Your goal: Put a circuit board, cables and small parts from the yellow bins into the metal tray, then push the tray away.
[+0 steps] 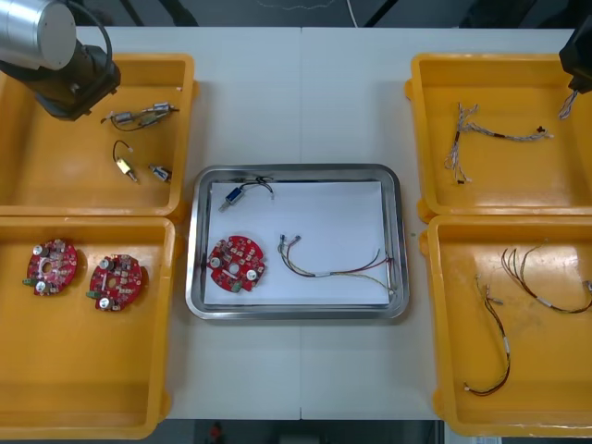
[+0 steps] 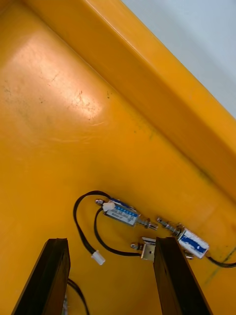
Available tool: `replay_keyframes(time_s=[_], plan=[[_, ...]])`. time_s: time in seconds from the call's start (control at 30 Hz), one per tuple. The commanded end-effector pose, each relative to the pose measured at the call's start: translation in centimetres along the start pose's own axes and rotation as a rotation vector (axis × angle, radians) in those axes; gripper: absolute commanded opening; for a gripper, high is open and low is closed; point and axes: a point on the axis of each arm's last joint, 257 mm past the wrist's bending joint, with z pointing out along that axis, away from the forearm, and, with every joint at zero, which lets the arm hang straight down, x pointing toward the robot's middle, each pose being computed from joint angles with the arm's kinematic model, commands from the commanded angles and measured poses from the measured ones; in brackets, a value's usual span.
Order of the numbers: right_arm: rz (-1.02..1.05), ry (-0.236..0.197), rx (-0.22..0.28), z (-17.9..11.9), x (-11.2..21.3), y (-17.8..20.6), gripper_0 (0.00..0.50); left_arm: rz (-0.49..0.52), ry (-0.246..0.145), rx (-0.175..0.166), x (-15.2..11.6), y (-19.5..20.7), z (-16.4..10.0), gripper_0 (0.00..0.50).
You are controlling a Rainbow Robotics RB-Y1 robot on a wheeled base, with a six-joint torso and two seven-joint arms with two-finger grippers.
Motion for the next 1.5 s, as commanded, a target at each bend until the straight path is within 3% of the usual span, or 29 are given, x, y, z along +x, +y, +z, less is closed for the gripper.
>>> replay_keyframes(time_s=[0.03, 0.3, 0.6, 0.8, 0.93, 1.13, 1.23, 1.3, 1.33, 1.37, 1.4, 1.5], plan=[[-0.179, -0.075, -0.025, -2.6, -0.4, 0.7, 0.000, 0.025, -0.048, 0.061, -0.3, -4.2, -1.1, 0.500], [-0.617, -0.068, -0.140, -4.1, 6.4, 4.9, 0.000, 0.020, -0.068, 0.067, 0.3, -3.7, 1.9, 0.500], [-1.072, -0.072, -0.293, -6.9, 14.0, 10.8, 0.000, 0.031, -0.078, 0.068, 0.6, -3.6, 3.0, 0.500], [-1.312, -0.033, -0.368, -7.3, 19.2, 12.7, 0.000, 0.068, -0.108, 0.068, 1.0, -3.0, 4.7, 0.500], [-1.464, -0.034, -0.385, -7.1, 21.5, 14.0, 0.000, 0.075, -0.107, 0.058, 1.3, -2.7, 5.1, 0.500], [-1.695, -0.058, -0.346, -5.6, 24.3, 16.1, 0.000, 0.098, -0.115, 0.026, 1.4, -1.7, 5.7, 0.500], [-1.797, -0.044, -0.325, -4.4, 25.7, 16.3, 0.000, 0.098, -0.113, 0.024, 1.5, -1.6, 5.8, 0.500], [-1.839, -0.026, -0.315, -3.8, 26.4, 16.1, 0.000, 0.098, -0.113, 0.029, 1.5, -1.8, 5.7, 0.435], [-1.866, -0.016, -0.307, -3.4, 26.7, 16.0, 0.000, 0.099, -0.114, 0.030, 1.5, -1.9, 5.7, 0.293], [-1.893, -0.005, -0.301, -3.0, 27.1, 15.9, 0.000, 0.097, -0.112, 0.031, 1.6, -1.9, 5.7, 0.062], [-1.906, -0.003, -0.296, -2.8, 27.2, 15.9, 0.000, 0.095, -0.112, 0.031, 1.5, -1.9, 5.7, 0.001], [-1.966, 0.004, -0.279, -1.8, 28.0, 15.9, 0.000, 0.092, -0.107, 0.038, 1.7, -2.1, 5.7, 0.000]])
